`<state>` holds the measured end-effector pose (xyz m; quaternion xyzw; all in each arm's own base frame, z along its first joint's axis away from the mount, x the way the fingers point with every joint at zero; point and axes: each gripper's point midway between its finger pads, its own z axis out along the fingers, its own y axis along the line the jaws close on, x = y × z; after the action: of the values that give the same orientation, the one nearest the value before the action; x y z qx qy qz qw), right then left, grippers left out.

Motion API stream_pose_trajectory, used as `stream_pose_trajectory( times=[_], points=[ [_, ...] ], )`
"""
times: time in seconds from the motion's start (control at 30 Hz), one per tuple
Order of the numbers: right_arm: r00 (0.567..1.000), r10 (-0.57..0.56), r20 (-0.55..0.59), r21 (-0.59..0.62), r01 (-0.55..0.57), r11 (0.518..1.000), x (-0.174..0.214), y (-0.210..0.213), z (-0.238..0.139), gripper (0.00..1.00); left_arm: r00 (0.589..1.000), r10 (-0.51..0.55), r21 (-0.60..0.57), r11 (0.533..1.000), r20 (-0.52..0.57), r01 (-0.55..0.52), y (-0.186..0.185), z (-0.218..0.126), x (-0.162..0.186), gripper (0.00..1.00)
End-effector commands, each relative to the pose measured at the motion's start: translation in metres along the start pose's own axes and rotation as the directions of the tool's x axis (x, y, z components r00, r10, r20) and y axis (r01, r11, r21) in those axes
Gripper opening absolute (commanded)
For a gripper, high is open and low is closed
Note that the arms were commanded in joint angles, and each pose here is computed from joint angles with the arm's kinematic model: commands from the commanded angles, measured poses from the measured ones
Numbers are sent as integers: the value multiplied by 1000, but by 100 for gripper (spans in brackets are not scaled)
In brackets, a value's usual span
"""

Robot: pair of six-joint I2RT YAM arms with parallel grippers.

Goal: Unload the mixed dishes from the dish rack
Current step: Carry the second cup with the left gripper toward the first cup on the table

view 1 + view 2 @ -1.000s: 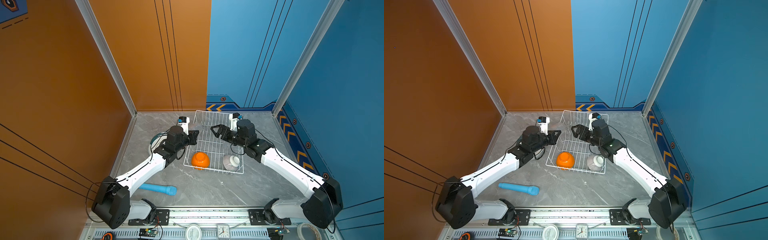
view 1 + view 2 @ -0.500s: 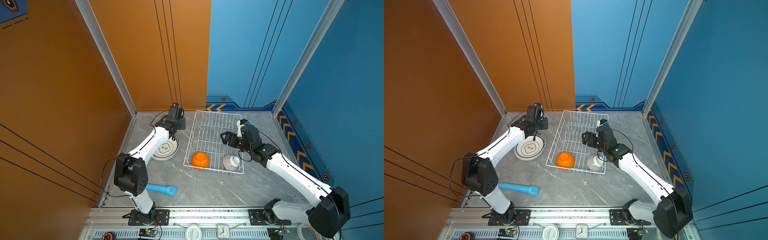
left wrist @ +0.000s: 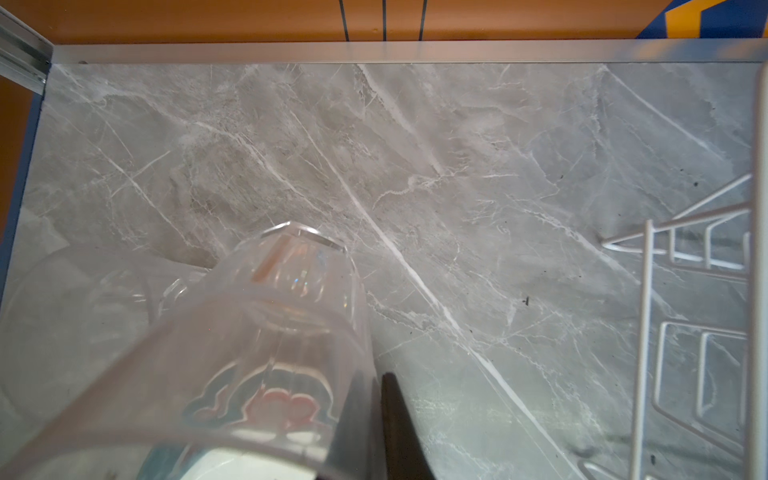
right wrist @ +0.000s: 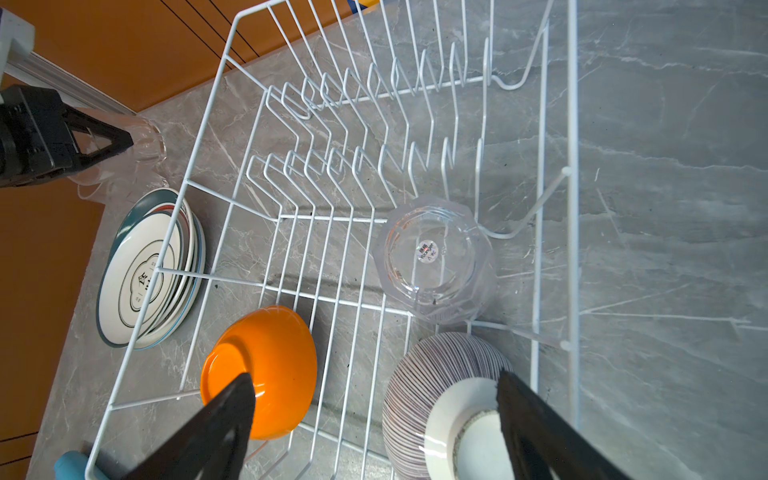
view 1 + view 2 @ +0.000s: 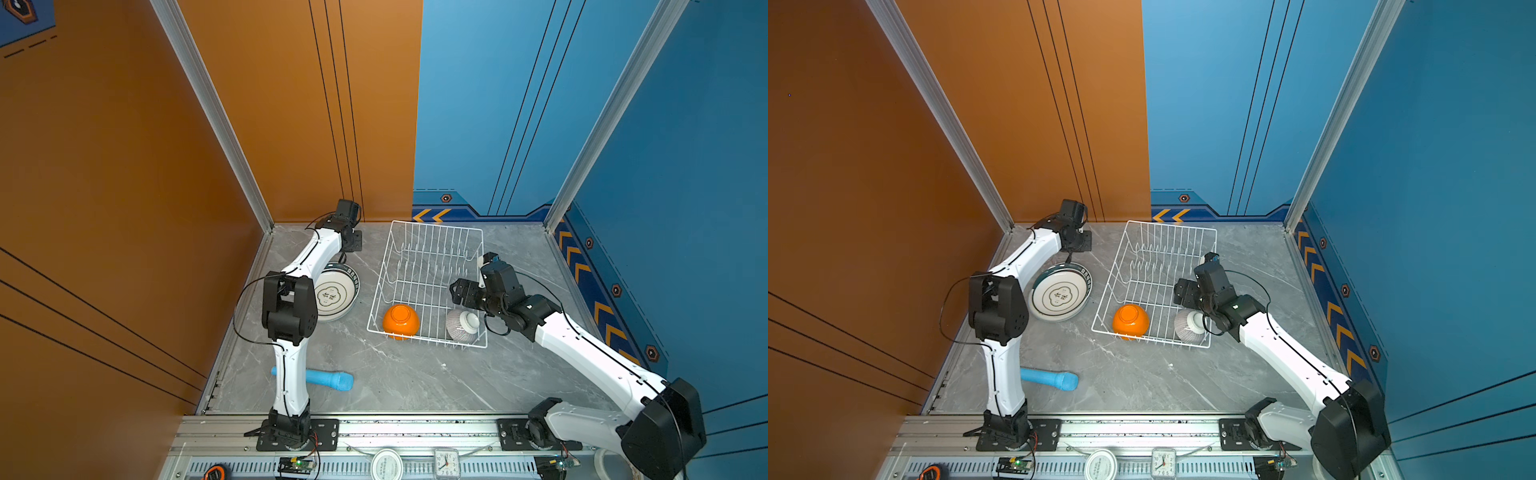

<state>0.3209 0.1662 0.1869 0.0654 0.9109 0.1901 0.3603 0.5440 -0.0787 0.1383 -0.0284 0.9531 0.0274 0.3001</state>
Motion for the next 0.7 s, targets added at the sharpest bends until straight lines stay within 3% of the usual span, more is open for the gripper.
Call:
stream_pose_trajectory(
  times=[0.0,0.67],
  points=[
    [999,-29,-31,36,30,999,9,-8,4,91,1000,6,20,1000,-29,-6,5,1,-1,0],
    [995,-37,-92,62,42,997,26,-13,20,92,991,42,-28,999,-127,-46,13,49,14,0]
  ],
)
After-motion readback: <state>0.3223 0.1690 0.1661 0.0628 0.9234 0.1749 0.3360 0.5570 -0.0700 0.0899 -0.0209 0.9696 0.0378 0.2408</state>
